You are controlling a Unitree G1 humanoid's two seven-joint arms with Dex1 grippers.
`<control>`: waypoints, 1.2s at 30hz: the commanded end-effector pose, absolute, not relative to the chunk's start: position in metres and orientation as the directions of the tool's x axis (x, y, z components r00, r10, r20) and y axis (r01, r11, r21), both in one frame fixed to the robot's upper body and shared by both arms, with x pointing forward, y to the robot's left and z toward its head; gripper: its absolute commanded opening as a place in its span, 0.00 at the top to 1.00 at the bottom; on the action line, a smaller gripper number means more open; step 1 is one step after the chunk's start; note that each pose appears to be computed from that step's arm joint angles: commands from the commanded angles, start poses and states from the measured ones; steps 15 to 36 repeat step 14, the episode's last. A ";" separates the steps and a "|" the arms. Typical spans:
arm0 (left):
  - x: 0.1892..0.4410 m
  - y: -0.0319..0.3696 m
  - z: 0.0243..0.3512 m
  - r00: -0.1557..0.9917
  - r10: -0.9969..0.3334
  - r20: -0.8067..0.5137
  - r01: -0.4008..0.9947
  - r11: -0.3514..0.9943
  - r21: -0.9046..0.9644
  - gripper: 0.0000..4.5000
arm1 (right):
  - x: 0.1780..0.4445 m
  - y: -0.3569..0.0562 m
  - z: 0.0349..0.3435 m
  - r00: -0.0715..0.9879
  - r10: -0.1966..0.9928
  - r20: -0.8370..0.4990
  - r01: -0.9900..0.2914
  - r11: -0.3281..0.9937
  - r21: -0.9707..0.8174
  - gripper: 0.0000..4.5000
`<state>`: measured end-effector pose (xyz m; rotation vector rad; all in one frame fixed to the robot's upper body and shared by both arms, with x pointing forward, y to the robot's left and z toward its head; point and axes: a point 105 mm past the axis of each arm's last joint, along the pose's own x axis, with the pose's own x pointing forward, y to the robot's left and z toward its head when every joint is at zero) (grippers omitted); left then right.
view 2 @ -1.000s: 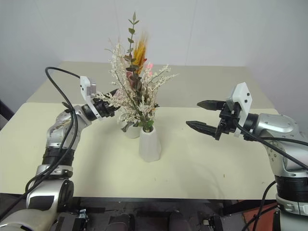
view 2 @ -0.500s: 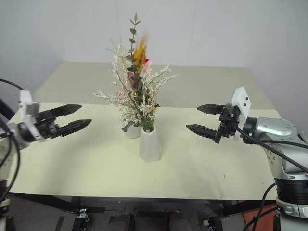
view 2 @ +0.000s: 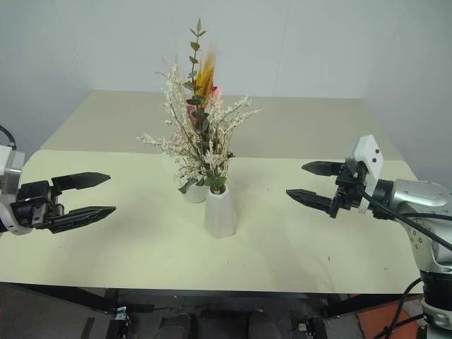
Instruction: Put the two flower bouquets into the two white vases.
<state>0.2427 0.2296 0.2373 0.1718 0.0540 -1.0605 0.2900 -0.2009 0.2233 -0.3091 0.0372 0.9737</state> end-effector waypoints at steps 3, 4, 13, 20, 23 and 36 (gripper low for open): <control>0.248 0.221 0.247 0.475 -0.875 -0.099 0.876 0.459 0.146 0.00 | 0.271 -0.204 0.241 0.592 0.793 -0.143 -0.787 0.531 -0.313 0.00; 0.249 0.220 0.247 0.473 -0.876 -0.096 0.877 0.458 0.147 0.00 | 0.269 -0.205 0.241 0.599 0.788 -0.142 -0.782 0.538 -0.315 0.00; 0.250 0.216 0.247 0.432 -0.895 -0.109 0.898 0.417 0.138 0.00 | 0.255 -0.215 0.241 0.635 0.758 -0.150 -0.757 0.571 -0.318 0.00; 0.251 0.215 0.246 0.425 -0.898 -0.115 0.902 0.409 0.137 0.00 | 0.252 -0.215 0.240 0.637 0.756 -0.152 -0.755 0.573 -0.318 0.00; 0.251 0.215 0.246 0.425 -0.898 -0.115 0.902 0.409 0.137 0.00 | 0.252 -0.215 0.240 0.637 0.756 -0.152 -0.755 0.573 -0.318 0.00; 0.251 0.215 0.246 0.425 -0.898 -0.115 0.902 0.409 0.137 0.00 | 0.252 -0.215 0.240 0.637 0.756 -0.152 -0.755 0.573 -0.318 0.00</control>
